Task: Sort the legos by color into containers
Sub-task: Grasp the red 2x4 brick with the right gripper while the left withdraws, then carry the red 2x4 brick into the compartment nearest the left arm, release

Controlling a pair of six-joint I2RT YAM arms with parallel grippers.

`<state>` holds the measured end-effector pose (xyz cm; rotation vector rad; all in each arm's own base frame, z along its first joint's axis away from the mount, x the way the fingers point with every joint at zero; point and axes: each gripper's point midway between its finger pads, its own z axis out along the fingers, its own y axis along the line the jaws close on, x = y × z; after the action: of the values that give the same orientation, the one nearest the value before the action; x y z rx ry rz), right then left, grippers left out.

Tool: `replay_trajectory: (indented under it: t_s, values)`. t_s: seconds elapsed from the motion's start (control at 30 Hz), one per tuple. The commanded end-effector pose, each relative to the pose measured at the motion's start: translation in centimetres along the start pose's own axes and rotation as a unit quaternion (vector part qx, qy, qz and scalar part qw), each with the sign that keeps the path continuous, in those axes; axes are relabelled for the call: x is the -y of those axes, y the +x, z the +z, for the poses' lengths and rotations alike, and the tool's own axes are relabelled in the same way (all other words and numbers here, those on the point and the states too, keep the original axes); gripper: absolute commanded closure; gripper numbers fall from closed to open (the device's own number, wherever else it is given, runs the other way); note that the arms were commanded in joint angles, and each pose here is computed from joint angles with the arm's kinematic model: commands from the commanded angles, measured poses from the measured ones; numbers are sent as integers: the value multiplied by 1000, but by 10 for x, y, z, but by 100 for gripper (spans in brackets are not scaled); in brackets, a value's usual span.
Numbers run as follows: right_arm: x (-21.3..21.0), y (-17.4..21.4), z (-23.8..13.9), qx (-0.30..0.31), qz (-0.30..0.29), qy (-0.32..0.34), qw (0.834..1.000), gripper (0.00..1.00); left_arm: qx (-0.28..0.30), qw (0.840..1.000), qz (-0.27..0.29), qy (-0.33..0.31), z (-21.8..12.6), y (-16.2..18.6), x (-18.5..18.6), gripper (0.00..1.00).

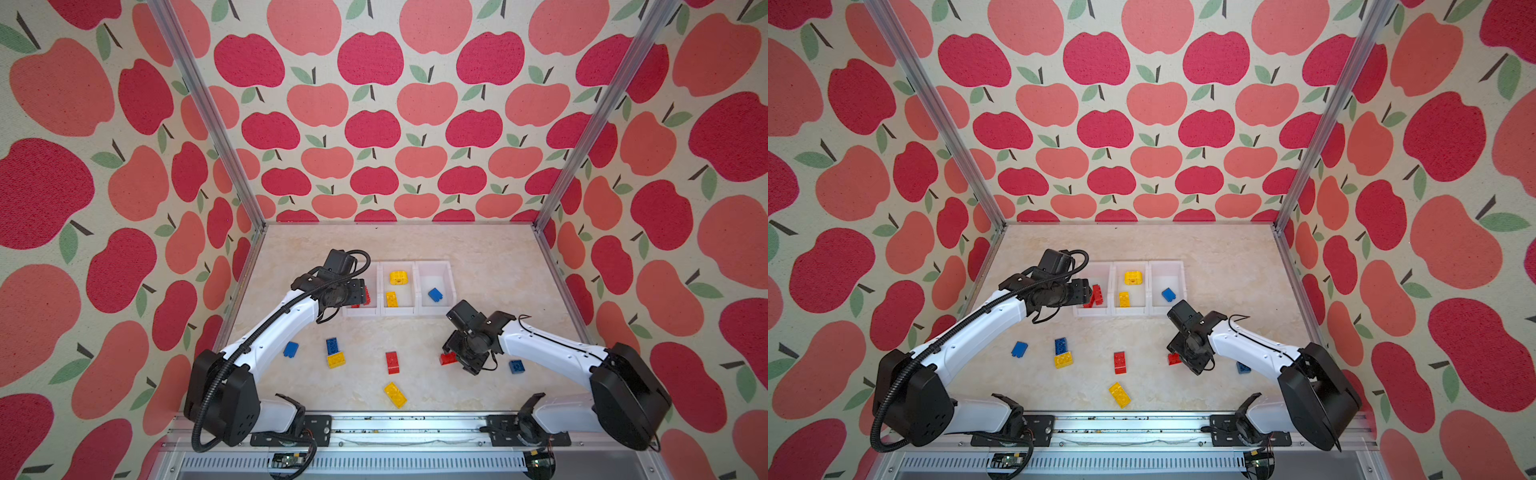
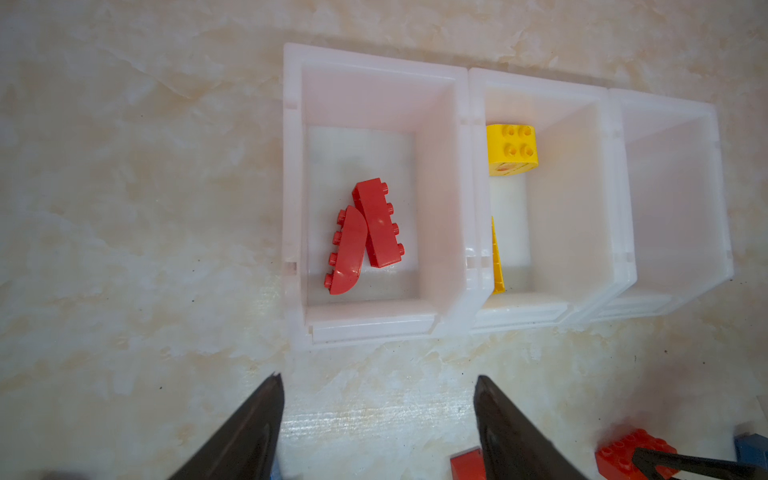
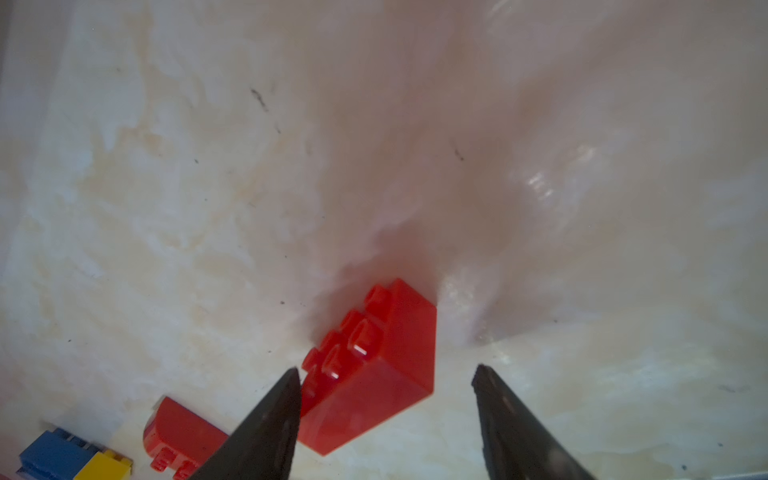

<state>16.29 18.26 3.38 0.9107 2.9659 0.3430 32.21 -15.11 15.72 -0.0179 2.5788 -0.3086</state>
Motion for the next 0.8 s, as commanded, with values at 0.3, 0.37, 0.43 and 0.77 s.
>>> replay_trajectory:
  t_s: [0.3, 0.37, 0.43, 0.77]
  values:
    - [-7, -13, 9, 29, 33, -5, 999, 45, 0, 1000, -7, -16, -12, 13, -11, 24]
    - [-8, -14, 9, 30, 32, -5, 999, 50, 4, 1000, -9, -18, -14, 14, -14, 23]
    - [-10, -14, 8, 30, 30, -5, 999, 54, 6, 1000, -14, -17, -16, 16, -16, 23]
    - [-27, -13, 0, 25, -17, -6, 1000, 73, 10, 999, -40, -20, -24, 31, -31, 21]
